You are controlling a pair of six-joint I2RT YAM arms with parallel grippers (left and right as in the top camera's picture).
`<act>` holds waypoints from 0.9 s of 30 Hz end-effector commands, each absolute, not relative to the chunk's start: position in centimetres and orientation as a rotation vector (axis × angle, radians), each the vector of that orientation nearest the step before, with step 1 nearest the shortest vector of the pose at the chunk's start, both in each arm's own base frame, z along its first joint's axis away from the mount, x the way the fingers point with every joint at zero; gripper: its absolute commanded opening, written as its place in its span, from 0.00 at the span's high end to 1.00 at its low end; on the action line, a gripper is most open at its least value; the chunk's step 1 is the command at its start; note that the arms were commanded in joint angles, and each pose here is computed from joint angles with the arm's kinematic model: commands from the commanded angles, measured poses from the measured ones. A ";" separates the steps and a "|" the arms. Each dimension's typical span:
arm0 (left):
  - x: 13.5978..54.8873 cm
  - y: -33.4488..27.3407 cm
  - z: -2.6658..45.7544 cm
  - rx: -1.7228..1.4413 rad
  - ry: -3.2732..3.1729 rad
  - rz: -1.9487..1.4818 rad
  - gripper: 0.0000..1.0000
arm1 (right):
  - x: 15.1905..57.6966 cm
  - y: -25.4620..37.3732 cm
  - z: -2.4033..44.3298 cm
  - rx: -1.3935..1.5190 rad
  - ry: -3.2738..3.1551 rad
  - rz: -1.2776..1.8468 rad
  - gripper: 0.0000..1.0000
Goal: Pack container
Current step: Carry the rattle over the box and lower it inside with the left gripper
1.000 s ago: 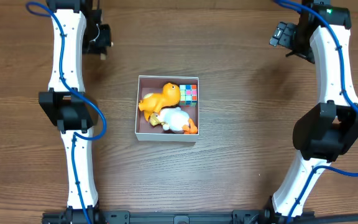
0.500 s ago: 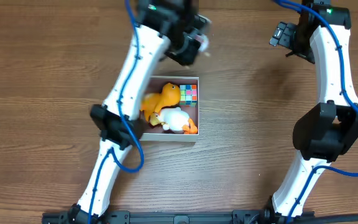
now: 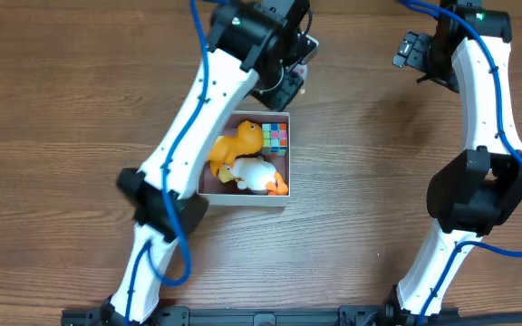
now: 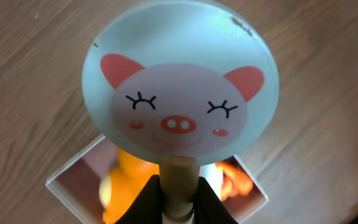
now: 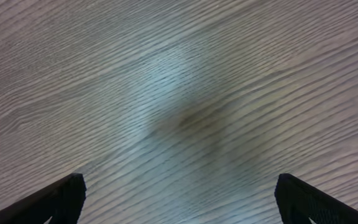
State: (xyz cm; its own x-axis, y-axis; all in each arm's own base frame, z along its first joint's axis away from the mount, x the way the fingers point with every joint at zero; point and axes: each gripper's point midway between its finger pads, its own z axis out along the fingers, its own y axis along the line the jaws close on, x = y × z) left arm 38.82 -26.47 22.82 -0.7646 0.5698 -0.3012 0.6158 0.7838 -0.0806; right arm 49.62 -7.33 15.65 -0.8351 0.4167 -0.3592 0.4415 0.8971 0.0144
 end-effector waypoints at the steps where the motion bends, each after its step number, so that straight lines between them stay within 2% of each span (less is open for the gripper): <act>1: 35.5 -24.3 22.0 0.896 2.847 -0.205 0.87 | 49.7 -7.2 16.2 0.630 2.693 -0.094 0.00; 3: 34.0 -23.3 20.4 0.858 2.947 -0.181 0.90 | 49.7 -7.2 16.2 0.630 2.693 -0.094 0.00; 9: 31.2 -20.2 14.9 0.902 3.155 0.013 0.89 | 49.7 -7.2 16.2 0.630 2.693 -0.094 0.00; 11: 31.7 -20.3 13.6 0.904 3.139 0.031 0.84 | 49.7 -7.2 16.2 0.630 2.693 -0.094 0.00; 16: 33.0 -21.5 13.1 0.880 3.085 -0.030 0.82 | 49.7 -7.2 16.2 0.630 2.693 -0.094 0.00; 22: 32.6 -22.6 13.2 0.798 3.114 -0.138 0.81 | 49.7 -7.2 16.2 0.630 2.693 -0.094 0.00; 23: 32.6 -22.6 13.2 0.798 3.114 -0.139 0.73 | 49.7 -7.2 16.2 0.630 2.693 -0.093 0.00; 26: 33.8 -23.4 13.3 0.771 3.062 -0.163 0.29 | 49.7 -7.2 16.2 0.630 2.693 -0.094 0.00; 27: 34.8 -24.0 13.6 0.753 3.016 -0.186 0.11 | 49.7 -7.2 16.2 0.630 2.693 -0.094 0.00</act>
